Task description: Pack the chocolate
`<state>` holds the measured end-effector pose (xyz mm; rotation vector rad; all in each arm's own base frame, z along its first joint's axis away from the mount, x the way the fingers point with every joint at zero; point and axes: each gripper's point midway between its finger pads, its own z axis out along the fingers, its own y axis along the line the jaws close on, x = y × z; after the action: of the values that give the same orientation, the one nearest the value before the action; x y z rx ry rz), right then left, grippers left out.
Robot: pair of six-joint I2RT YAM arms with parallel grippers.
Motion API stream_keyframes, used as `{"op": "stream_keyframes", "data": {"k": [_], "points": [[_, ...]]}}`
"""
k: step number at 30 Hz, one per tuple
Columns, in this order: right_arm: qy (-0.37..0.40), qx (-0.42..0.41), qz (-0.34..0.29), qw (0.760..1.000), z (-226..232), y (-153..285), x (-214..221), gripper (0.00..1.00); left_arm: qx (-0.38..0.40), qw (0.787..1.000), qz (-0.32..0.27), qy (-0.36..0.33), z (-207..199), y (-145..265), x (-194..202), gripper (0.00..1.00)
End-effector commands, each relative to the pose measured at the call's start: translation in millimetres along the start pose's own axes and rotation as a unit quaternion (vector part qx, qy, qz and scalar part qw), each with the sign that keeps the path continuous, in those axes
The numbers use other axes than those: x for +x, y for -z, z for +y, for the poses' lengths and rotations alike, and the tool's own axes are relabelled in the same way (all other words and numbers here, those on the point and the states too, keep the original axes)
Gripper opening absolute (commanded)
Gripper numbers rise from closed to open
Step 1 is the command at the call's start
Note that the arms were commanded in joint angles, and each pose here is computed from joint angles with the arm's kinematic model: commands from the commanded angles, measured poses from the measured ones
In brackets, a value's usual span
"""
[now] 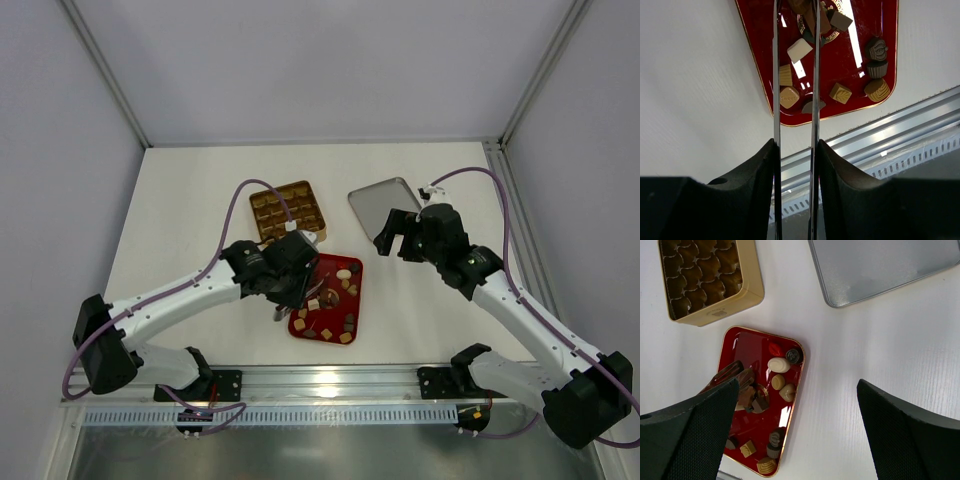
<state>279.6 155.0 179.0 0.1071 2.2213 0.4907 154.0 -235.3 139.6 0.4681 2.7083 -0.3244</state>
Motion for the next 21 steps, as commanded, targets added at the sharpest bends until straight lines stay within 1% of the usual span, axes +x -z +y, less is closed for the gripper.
{"op": "stream_keyframes", "data": {"k": [1,9,12,15,21], "points": [[-0.001,-0.014,-0.021,1.000,6.7,1.8,-9.9,1.00,0.008,1.000,-0.014,0.004,-6.6,-2.1,-7.1,0.36],[0.000,-0.012,-0.022,1.000,5.6,1.8,-9.3,1.00,0.009,1.000,-0.016,0.004,-8.0,-2.0,-8.2,0.28],[0.000,-0.011,-0.021,1.000,5.0,1.9,-8.7,1.00,0.008,1.000,-0.022,0.006,-8.1,2.4,-12.3,0.27],[0.000,-0.012,-0.023,1.000,5.5,2.2,-10.4,1.00,0.006,0.999,-0.033,0.005,-8.1,9.2,-18.7,0.23],[0.000,-0.011,-0.022,1.000,5.4,1.7,-10.1,1.00,0.002,0.999,-0.040,0.001,-7.5,17.3,-24.1,0.22]]}}
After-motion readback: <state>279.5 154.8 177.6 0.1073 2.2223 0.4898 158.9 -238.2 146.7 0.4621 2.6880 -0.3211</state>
